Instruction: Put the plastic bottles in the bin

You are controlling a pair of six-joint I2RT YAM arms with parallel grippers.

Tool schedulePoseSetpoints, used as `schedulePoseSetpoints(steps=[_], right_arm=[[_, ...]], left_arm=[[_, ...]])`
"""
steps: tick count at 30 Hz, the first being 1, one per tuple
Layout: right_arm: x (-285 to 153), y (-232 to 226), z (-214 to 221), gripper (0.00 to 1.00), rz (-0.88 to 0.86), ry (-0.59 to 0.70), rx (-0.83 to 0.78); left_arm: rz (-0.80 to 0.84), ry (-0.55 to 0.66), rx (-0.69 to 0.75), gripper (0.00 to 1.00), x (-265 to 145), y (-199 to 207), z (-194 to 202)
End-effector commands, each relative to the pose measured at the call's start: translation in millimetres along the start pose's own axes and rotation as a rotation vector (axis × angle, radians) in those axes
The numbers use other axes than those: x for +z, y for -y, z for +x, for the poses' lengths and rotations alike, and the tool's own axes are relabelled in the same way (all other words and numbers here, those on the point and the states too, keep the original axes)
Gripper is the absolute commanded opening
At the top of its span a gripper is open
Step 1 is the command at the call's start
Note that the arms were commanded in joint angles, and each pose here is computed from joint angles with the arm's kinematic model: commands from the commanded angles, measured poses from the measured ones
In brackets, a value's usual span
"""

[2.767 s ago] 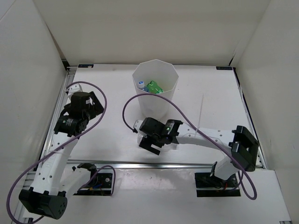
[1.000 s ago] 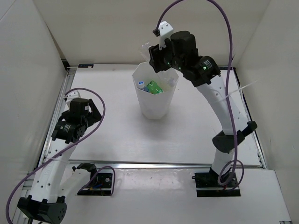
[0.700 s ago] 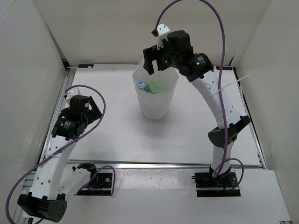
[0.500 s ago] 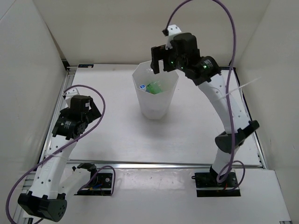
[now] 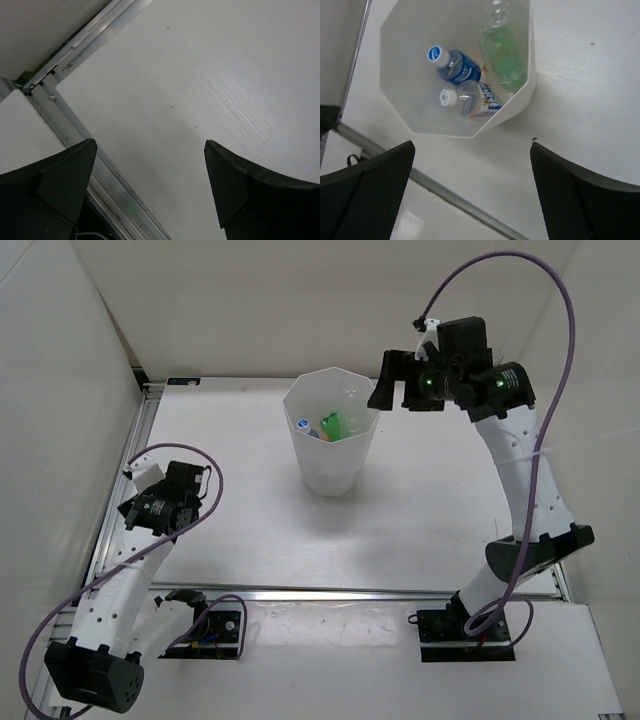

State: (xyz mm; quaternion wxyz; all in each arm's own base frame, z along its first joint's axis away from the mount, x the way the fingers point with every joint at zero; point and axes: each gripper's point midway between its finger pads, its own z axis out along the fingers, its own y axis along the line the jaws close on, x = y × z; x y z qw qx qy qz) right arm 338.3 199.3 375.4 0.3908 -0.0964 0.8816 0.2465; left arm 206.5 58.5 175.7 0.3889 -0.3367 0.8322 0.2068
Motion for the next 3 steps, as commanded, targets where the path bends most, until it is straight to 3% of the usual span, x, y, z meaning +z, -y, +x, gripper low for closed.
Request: schedulePoseSetpoints(steps=[1, 3], right_arm=[[-16.5, -22.5, 11.0, 1.0, -0.123, -0.028, -0.02], [-15.8, -14.2, 13.0, 1.0, -0.096, -0.03, -0.009]], left_arm=[[-0.158, 0.097, -0.049, 1.0, 1.2, -31.1, -12.5], [-0.194, 0.125, -0.078, 1.0, 4.4, -36.3, -12.0]])
